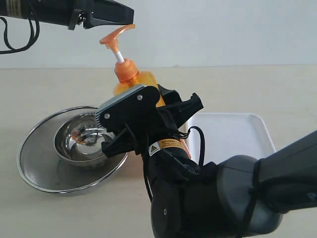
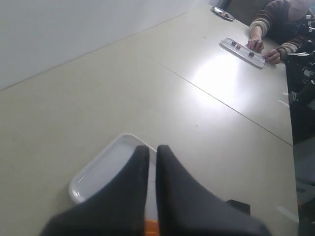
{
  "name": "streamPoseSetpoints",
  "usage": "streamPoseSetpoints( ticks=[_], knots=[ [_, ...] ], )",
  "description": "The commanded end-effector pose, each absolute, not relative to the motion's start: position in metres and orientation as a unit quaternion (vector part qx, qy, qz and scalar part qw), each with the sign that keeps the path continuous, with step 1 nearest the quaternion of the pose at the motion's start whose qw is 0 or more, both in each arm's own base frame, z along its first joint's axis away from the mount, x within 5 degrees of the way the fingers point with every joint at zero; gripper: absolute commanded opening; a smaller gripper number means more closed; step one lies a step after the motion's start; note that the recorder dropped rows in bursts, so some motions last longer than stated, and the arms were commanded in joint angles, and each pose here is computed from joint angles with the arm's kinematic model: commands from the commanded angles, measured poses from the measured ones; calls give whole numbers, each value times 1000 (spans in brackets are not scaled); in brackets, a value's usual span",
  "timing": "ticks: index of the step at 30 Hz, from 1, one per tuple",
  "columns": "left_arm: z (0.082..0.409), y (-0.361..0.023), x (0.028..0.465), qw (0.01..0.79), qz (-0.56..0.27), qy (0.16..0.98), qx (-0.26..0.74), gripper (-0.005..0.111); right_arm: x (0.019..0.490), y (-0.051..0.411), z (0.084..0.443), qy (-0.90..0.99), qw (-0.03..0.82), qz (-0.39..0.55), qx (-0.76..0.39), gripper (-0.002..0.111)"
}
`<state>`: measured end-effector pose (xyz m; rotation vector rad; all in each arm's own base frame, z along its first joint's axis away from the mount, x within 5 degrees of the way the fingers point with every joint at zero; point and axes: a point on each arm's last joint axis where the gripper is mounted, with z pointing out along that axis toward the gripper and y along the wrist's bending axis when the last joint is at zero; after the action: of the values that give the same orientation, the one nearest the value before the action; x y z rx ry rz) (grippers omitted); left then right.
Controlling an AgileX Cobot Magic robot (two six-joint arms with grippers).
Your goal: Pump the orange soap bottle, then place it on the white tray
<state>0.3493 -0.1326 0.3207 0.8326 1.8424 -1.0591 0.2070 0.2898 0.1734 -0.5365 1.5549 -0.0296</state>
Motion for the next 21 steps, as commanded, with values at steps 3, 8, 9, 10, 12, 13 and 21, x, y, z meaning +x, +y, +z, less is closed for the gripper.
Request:
streamPoseSetpoints(
  ticks=[3, 8, 9, 10, 12, 13, 21],
  knots=[
    [321, -134, 351, 427, -414, 729, 340, 5, 208, 290, 186, 662, 712, -16, -233, 0],
    [328, -135, 348, 427, -422, 719, 350, 5, 208, 290, 186, 662, 712, -16, -233, 0],
    [330, -136, 348, 423, -430, 716, 351, 5, 208, 290, 186, 662, 712, -16, -233, 0],
    [334, -137, 345, 417, -442, 709, 359, 5, 208, 290, 186, 662, 712, -16, -233, 0],
    [340, -139, 341, 409, -456, 698, 372, 5, 208, 290, 186, 662, 712, -16, -233, 0],
    [342, -139, 340, 408, -460, 693, 376, 5, 208, 290, 186, 662, 712, -16, -233, 0],
    [345, -140, 337, 397, -473, 688, 381, 5, 208, 290, 186, 662, 712, -16, -233, 0]
  ],
)
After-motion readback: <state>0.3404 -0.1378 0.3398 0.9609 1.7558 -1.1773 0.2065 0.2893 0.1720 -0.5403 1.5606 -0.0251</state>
